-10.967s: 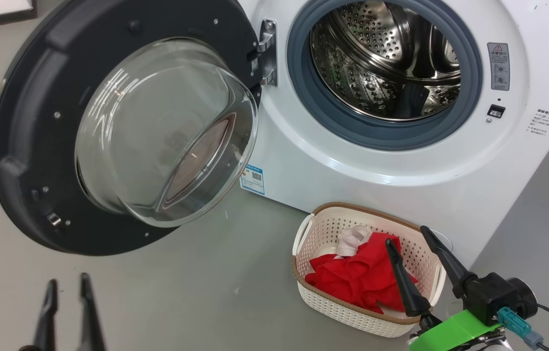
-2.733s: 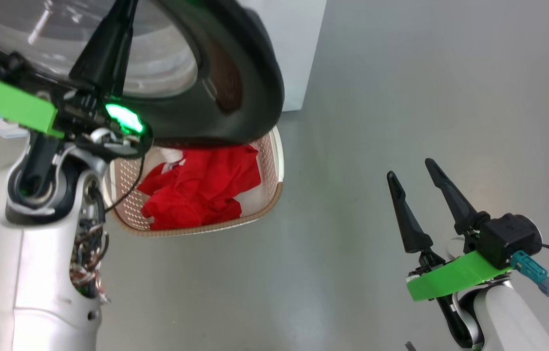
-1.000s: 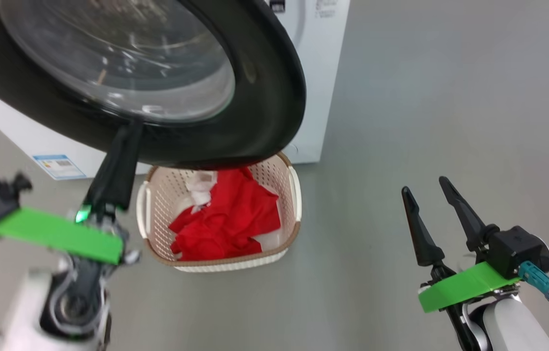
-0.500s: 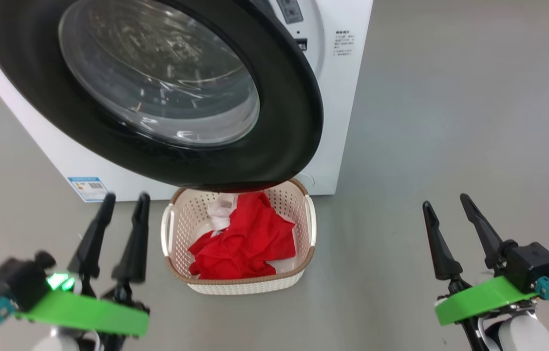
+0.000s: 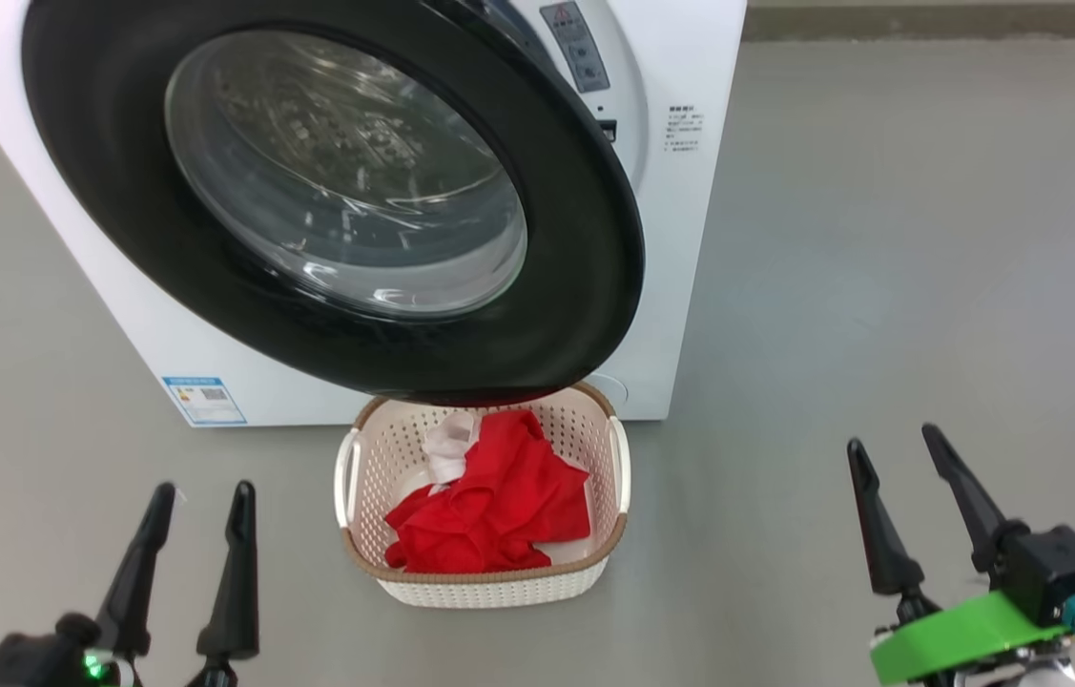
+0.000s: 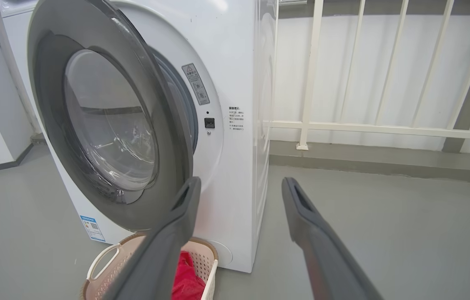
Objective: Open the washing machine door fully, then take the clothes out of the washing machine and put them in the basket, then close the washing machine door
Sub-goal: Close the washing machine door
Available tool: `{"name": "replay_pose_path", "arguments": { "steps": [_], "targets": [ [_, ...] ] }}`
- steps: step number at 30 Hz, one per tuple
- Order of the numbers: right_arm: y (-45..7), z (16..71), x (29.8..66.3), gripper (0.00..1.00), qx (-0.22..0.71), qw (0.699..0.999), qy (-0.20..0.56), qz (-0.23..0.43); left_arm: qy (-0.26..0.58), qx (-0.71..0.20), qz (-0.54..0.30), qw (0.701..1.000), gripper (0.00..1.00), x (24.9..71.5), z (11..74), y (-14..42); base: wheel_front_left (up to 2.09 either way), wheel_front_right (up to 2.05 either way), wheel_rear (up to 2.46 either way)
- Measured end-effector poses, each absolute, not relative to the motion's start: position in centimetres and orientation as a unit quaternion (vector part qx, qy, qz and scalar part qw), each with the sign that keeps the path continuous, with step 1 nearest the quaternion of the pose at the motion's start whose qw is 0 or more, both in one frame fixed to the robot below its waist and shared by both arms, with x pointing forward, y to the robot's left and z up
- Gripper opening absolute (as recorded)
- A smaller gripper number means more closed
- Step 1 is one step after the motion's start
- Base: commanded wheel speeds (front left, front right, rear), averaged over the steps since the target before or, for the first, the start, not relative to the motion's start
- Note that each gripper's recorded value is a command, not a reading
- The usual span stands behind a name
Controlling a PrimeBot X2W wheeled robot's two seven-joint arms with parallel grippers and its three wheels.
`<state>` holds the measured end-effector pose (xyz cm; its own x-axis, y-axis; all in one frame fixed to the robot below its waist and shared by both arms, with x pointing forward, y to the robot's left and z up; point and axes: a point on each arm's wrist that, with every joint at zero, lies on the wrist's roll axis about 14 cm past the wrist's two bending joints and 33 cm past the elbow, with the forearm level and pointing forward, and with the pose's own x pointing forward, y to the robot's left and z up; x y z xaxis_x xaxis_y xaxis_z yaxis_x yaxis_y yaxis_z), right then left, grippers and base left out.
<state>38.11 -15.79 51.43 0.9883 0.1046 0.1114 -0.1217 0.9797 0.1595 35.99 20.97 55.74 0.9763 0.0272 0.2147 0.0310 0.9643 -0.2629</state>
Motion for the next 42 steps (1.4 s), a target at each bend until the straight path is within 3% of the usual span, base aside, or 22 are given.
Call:
{"name": "replay_pose_path", "arguments": {
  "steps": [8, 23, 24, 25, 26, 27, 28, 42],
  "targets": [
    [-15.9, 51.1, 36.4, 1.0, 0.076, 0.994, -0.048, 0.056, -0.092, -0.113, 0.03, 0.989, 1.0, 33.7, 54.1, 21.9, 0.0, 0.0, 0.0],
    [-15.5, 51.6, 36.4, 1.0, 0.077, 0.994, -0.054, 0.062, -0.091, -0.122, 0.025, 0.988, 1.0, 33.3, 53.6, 21.6, 0.0, 0.0, 0.0],
    [-15.5, 51.6, 36.4, 0.96, 0.077, 0.994, -0.054, 0.063, -0.092, -0.121, 0.023, 0.988, 1.0, 33.3, 53.6, 21.5, 0.0, 0.0, 0.0],
    [-15.4, 51.5, 36.4, 0.51, 0.077, 0.994, -0.053, 0.063, -0.091, -0.12, 0.023, 0.988, 1.0, 33.3, 53.6, 21.6, 0.0, 0.0, 0.0],
    [-15.4, 51.4, 36.5, 0.38, 0.077, 0.994, -0.051, 0.064, -0.091, -0.12, 0.022, 0.988, 1.0, 33.3, 53.5, 21.6, 0.0, 0.0, 0.0],
    [-15.3, 51.3, 36.5, 0.09, 0.077, 0.994, -0.05, 0.066, -0.091, -0.12, 0.021, 0.988, 1.0, 33.3, 53.5, 21.5, 0.0, 0.0, 0.0],
    [-15.1, 51.2, 36.6, 0.0, 0.077, 0.994, -0.048, 0.067, -0.09, -0.12, 0.022, 0.988, 1.0, 33.3, 53.5, 21.6, 0.0, 0.0, 0.0],
    [-10.5, 51.5, 41.3, 0.0, 0.069, 0.988, -0.046, 0.132, -0.083, -0.138, 0.011, 0.987, 1.0, 34.5, 53.1, 20.7, 0.0, 0.0, 0.0]
  ]
}}
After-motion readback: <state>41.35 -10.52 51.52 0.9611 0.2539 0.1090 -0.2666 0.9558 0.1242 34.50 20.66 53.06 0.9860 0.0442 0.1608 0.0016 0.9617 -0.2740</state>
